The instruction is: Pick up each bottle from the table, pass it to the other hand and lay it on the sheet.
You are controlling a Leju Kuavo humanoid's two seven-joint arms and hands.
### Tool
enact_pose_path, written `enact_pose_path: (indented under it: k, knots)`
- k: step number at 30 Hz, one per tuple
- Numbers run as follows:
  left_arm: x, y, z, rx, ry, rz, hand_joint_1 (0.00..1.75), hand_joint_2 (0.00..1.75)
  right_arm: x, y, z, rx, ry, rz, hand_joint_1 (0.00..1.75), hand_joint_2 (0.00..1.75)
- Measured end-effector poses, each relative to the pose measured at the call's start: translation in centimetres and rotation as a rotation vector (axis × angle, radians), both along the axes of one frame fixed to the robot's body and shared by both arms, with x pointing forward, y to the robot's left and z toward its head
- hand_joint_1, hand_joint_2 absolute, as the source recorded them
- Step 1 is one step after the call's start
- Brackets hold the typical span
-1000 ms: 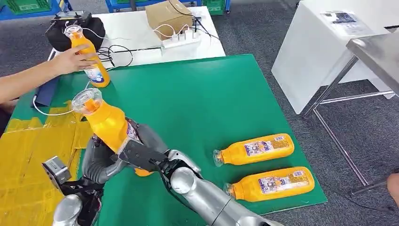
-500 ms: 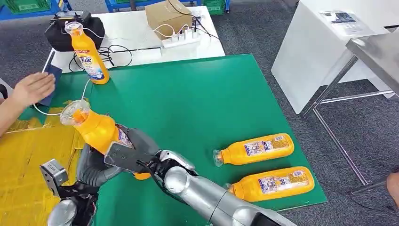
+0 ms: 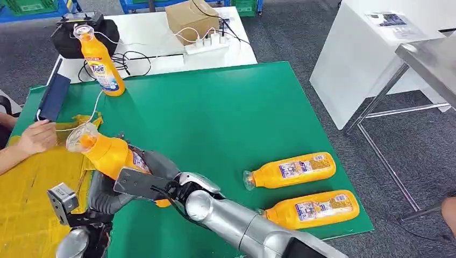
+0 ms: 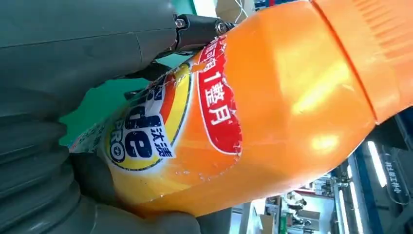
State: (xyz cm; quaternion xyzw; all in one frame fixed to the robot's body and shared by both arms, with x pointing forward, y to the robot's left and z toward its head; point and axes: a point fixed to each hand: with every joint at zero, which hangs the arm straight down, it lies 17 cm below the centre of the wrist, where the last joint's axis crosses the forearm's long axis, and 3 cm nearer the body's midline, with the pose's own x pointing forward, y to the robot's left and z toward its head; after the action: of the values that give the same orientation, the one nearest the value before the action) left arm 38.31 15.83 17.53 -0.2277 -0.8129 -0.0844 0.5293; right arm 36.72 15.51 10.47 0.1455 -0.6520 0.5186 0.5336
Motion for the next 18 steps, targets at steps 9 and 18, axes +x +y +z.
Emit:
enact_pose_path:
  k: [9, 18]
  knots:
    - [0.1, 0.2, -0.8, -0.020, 0.028, -0.002, 1.75, 1.75, 0.2, -0.1, -0.9, -0.059, -0.010, 0.014, 1.75, 1.75]
    - [0.1, 0.5, -1.2, -0.040, 0.046, -0.006, 1.75, 1.75, 0.3, -0.4, -1.6, -0.090, -0.016, 0.017, 1.75, 1.75]
